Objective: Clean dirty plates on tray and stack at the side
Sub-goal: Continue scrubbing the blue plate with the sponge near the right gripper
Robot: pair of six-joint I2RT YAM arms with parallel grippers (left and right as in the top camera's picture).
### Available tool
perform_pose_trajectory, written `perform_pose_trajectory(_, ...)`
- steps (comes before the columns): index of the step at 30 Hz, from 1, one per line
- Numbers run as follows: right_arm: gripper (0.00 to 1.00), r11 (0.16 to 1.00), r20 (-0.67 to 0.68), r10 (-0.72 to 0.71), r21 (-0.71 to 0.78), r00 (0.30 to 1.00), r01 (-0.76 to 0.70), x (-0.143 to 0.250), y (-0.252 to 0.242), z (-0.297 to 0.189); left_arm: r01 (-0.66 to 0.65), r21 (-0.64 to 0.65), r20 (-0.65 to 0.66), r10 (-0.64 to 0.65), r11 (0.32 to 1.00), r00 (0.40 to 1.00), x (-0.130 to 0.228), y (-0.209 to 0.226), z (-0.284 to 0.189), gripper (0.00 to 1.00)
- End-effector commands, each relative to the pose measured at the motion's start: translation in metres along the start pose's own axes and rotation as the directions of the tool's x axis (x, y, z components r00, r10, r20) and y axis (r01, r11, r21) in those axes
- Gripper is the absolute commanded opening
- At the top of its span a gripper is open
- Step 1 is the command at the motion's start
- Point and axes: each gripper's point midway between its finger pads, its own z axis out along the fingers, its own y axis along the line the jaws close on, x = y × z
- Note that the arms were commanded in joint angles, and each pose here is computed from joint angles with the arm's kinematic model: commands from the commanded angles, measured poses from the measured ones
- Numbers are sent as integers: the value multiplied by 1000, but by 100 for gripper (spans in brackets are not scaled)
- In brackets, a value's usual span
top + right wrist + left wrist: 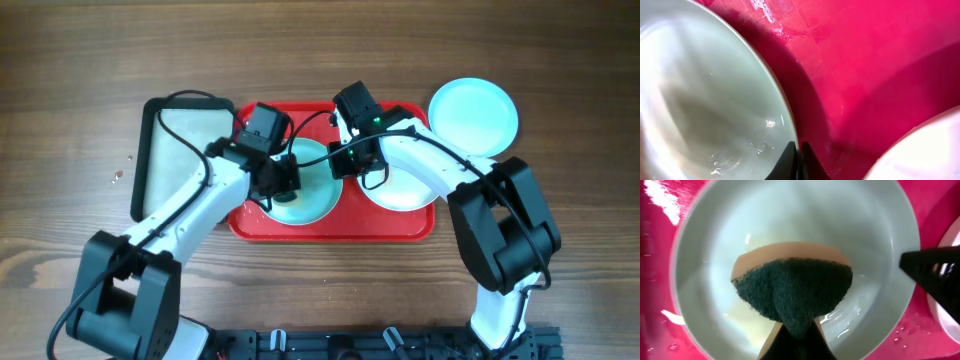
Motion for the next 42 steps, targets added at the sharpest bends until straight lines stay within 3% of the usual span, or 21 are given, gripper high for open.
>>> perform_pose_trajectory(1,4,1000,20,-10,-18,1000,10,-4,7,-7,-21,-34,-33,20,999,999,12,6,20,4)
perform_pose_trajectory(19,4,1000,20,-10,-18,1000,10,-4,7,-7,-25,-53,-129,18,998,991,39,-4,54,7)
perform_pose_trajectory(29,4,1000,20,-10,-18,1000,10,-4,7,-7,-5,106,-211,28,994,977,53,-33,51,6)
perform_pose_trajectory(42,4,1000,20,-10,-18,1000,10,-4,7,-7,3,366,-225,86,931,971,49,-83,39,4)
